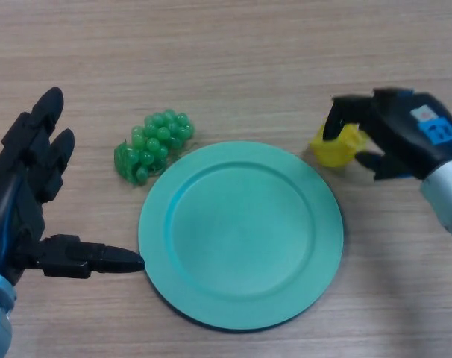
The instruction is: Pick up the yellow starfruit and place it on the plate
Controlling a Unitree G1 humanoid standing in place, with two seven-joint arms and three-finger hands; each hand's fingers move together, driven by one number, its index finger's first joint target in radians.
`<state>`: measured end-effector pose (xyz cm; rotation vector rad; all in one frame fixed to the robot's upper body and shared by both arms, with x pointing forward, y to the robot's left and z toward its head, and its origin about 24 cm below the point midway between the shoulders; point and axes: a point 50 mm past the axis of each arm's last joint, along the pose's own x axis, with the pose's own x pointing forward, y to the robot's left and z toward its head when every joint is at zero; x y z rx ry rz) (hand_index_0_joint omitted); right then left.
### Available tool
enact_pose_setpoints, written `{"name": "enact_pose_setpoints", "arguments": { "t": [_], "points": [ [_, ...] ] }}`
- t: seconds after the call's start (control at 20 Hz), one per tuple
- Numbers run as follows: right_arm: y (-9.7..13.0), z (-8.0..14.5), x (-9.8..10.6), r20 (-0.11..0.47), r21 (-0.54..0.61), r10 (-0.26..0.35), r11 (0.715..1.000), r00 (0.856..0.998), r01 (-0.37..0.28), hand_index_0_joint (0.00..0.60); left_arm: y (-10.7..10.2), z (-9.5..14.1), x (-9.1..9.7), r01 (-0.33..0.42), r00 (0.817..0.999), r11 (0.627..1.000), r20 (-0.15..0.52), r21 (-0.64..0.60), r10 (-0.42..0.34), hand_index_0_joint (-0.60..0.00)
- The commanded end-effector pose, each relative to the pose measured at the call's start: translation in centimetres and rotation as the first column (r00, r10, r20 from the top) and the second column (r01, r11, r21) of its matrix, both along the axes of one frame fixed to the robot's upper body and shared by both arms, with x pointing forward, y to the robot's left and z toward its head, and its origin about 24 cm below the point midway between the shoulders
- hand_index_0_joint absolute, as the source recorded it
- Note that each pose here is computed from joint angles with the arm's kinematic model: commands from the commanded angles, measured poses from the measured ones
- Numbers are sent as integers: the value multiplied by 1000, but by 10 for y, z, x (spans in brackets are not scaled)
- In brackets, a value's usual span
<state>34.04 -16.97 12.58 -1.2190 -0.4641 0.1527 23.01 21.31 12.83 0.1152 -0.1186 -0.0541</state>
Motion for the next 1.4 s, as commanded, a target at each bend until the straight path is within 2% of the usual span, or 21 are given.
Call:
{"name": "enact_pose_setpoints", "arguments": {
  "t": [0.05, 0.15, 0.2, 0.35, 0.4, 0.45, 0.5, 0.55, 0.6, 0.65, 0.7, 0.75, 0.8, 0.85, 0.9, 0.95, 1.0, 1.05, 1.1, 1.2, 1.4],
  "points": [
    [-18, 56, -3, 278, 129, -53, 991, 959, 17, 600, 6, 38, -7, -19, 971, 998, 238, 61, 4, 0],
    [-17, 58, -10, 293, 124, -45, 992, 955, 9, 600, 4, 37, -8, -17, 972, 998, 234, 63, 2, 0],
    [-13, 62, -13, 289, 159, -26, 987, 957, -22, 600, 3, 37, -7, -12, 973, 998, 231, 61, -2, 0],
    [-12, 62, -17, 305, 98, -28, 995, 952, -2, 600, 1, 37, -6, -6, 974, 998, 227, 61, -8, 0],
    [-8, 65, -22, 307, 139, -1, 989, 952, -43, 600, 0, 38, -4, 3, 977, 999, 214, 50, -14, 0],
    [-8, 66, -23, 314, 142, 1, 989, 949, -48, 600, 0, 39, -4, 6, 977, 999, 212, 50, -16, 0],
    [-9, 67, -28, 336, 79, -5, 997, 942, -23, 600, -2, 40, -3, 16, 978, 999, 207, 50, -26, 0],
    [-9, 68, -29, 348, 65, -7, 998, 937, -17, 600, -3, 40, -2, 18, 978, 999, 206, 51, -28, 0],
    [-6, 67, -36, 306, 143, 10, 988, 952, -57, 600, -5, 41, -3, 28, 976, 998, 216, 55, -39, 0],
    [-5, 66, -39, 273, 205, 25, 975, 962, -83, 600, -5, 41, -3, 31, 975, 998, 216, 54, -42, 0],
    [-2, 68, -48, 189, 482, 50, 865, 981, -138, 600, -5, 41, -2, 31, 976, 998, 215, 49, -41, 0],
    [-2, 70, -51, 171, 552, 57, 821, 984, -144, 600, -5, 42, -2, 31, 975, 998, 217, 50, -41, 0],
    [-3, 70, -55, 152, 590, 60, 796, 987, -139, 600, -6, 41, -1, 29, 974, 998, 222, 50, -39, 0],
    [-4, 70, -56, 148, 585, 58, 800, 987, -134, 600, -6, 41, 0, 28, 974, 998, 224, 49, -39, 0],
    [-3, 69, -56, 147, 571, 62, 810, 987, -136, 450, -7, 41, 0, 30, 973, 998, 226, 49, -40, 0],
    [-3, 68, -56, 147, 560, 66, 817, 987, -138, 350, -7, 41, 1, 31, 972, 998, 229, 47, -42, 0],
    [-3, 65, -56, 140, 530, 78, 836, 987, -141, 200, -7, 42, 2, 36, 970, 999, 237, 39, -45, 0],
    [-2, 62, -56, 131, 507, 89, 850, 987, -143, 100, -7, 43, 3, 43, 969, 999, 241, 31, -49, 0],
    [-3, 56, -55, 88, 480, 108, 867, 990, -137, 0, -10, 47, 5, 60, 967, 998, 246, 21, -63, 0],
    [-4, 54, -49, 63, 469, 95, 876, 993, -114, 0, -12, 48, 5, 71, 964, 997, 257, 26, -75, 0],
    [-5, 47, -36, 36, 387, 75, 918, 997, -83, 0, -13, 47, 5, 79, 964, 997, 253, 25, -83, 0]
  ]
}}
